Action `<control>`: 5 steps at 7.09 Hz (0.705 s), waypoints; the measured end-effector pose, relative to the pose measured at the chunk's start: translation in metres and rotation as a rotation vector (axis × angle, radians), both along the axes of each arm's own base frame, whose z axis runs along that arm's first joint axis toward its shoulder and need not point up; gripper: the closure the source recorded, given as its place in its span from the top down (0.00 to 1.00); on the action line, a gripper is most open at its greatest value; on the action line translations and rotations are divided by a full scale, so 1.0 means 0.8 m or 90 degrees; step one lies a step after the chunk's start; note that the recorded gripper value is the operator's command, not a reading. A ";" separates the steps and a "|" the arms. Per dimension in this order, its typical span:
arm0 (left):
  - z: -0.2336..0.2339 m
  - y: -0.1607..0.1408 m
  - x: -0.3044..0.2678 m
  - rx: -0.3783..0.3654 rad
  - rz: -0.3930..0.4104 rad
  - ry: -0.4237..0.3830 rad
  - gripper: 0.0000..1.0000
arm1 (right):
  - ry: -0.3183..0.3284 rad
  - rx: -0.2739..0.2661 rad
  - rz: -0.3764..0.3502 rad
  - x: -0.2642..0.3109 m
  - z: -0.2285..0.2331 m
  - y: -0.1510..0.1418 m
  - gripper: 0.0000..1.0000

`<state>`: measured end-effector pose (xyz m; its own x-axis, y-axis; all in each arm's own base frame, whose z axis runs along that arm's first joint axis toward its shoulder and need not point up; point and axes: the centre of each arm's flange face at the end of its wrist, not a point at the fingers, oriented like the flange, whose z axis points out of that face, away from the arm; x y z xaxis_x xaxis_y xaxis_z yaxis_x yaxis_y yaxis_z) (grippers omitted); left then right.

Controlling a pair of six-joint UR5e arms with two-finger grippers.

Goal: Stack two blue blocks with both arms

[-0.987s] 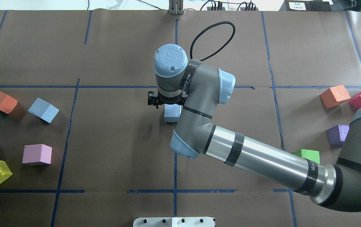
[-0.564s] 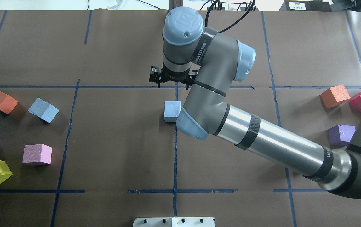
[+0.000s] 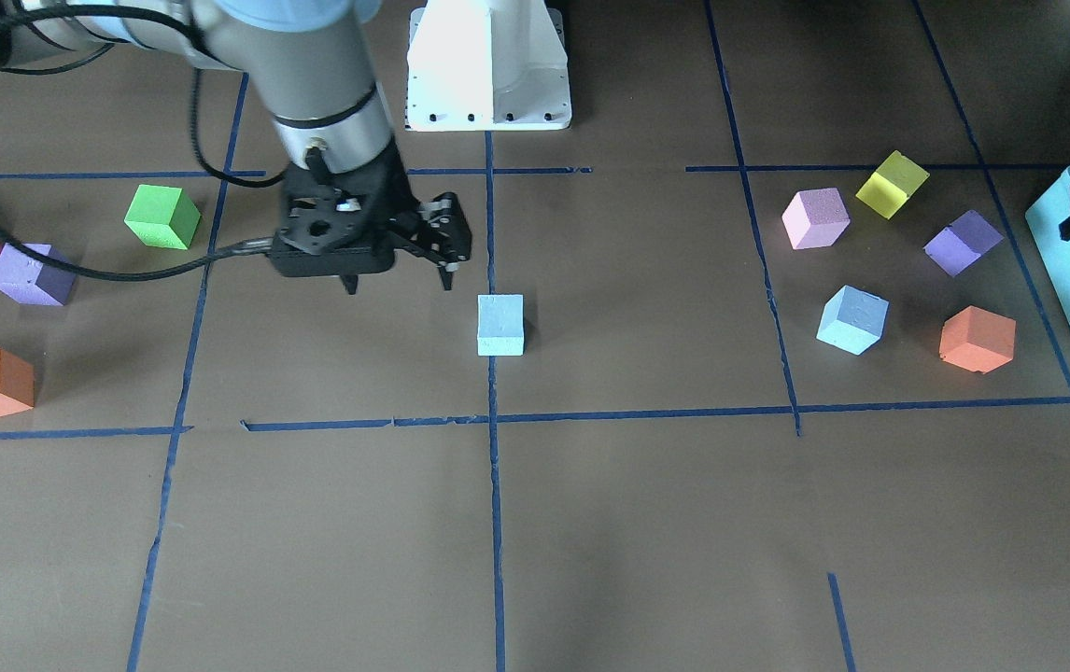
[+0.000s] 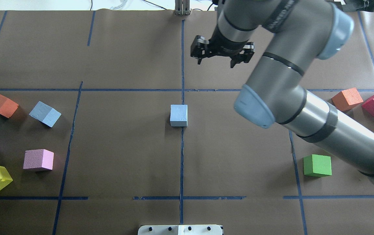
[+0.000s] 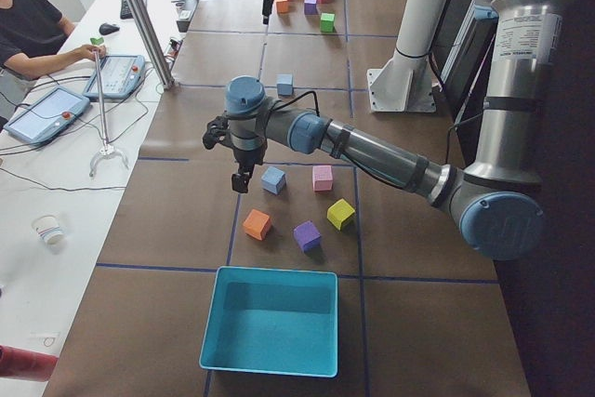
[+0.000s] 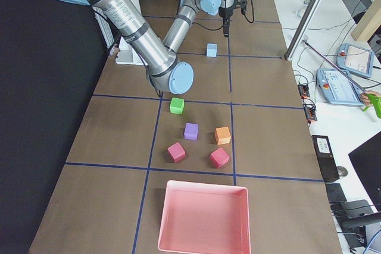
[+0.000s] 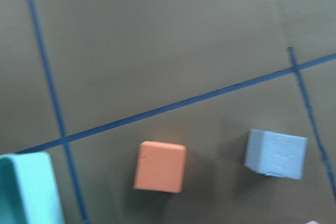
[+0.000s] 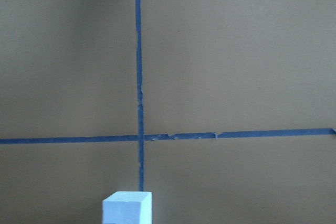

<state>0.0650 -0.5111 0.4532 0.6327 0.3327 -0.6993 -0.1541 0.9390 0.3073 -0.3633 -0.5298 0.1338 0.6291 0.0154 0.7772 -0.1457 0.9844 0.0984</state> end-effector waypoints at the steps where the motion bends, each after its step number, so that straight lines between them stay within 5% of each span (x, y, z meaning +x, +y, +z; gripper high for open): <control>1: -0.023 -0.001 0.050 0.001 0.023 0.007 1.00 | 0.014 0.022 -0.020 0.058 0.040 -0.014 0.99; 5: 0.051 -0.007 0.197 -0.026 0.027 0.010 1.00 | 0.099 0.085 -0.099 0.230 0.139 -0.047 0.99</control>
